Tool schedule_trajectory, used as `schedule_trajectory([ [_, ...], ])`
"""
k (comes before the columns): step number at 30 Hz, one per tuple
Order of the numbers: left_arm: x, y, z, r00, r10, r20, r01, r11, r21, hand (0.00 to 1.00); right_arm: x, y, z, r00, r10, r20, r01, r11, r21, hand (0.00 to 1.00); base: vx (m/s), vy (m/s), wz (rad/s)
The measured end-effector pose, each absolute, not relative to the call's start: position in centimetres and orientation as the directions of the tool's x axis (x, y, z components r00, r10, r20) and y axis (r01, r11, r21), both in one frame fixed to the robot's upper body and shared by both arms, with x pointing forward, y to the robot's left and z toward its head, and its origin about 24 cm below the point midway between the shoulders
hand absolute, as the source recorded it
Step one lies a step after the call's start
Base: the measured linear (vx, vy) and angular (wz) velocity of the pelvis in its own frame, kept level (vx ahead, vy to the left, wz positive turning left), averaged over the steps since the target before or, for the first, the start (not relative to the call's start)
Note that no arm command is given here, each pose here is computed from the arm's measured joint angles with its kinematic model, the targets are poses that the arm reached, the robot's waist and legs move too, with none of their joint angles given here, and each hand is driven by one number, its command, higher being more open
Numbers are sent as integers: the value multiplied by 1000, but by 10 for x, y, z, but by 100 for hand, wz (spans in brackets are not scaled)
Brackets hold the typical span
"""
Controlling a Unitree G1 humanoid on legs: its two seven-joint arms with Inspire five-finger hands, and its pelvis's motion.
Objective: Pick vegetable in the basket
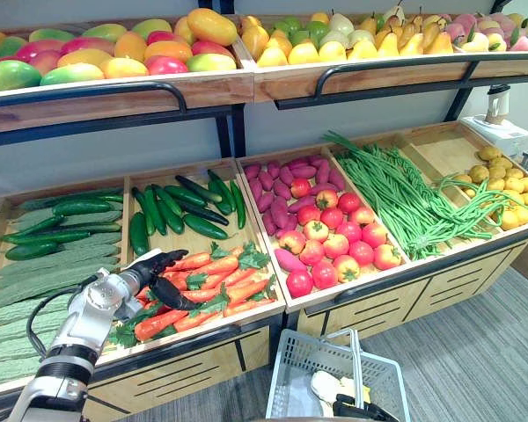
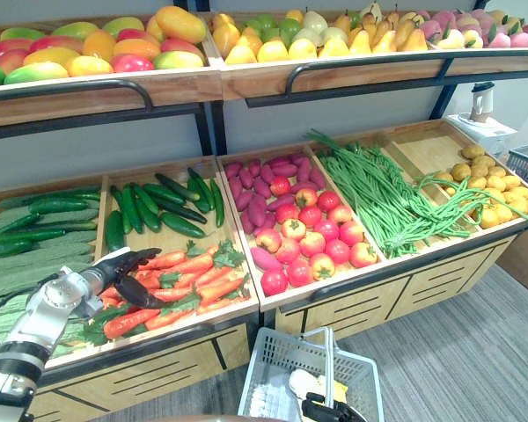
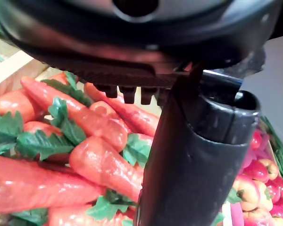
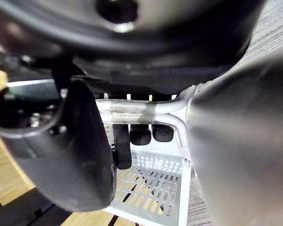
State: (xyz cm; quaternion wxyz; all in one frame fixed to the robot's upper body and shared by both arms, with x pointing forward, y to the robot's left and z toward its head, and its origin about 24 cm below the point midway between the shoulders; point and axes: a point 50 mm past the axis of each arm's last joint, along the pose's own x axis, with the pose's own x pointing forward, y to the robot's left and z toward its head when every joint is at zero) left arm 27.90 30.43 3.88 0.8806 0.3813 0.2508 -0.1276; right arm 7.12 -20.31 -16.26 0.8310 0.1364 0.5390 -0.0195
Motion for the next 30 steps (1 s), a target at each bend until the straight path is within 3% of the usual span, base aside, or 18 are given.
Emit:
schedule_trajectory([
  [9, 287, 305, 49, 881, 2, -473, 355, 658, 664, 100, 71, -202, -163, 414, 129, -901, 170, 961, 216, 0, -44, -36, 0],
  [30, 282, 283, 23, 815, -31, -579, 468, 625, 624, 100, 82, -199, -159, 453, 149, -879, 145, 960, 238, 0, -28, -17, -2],
])
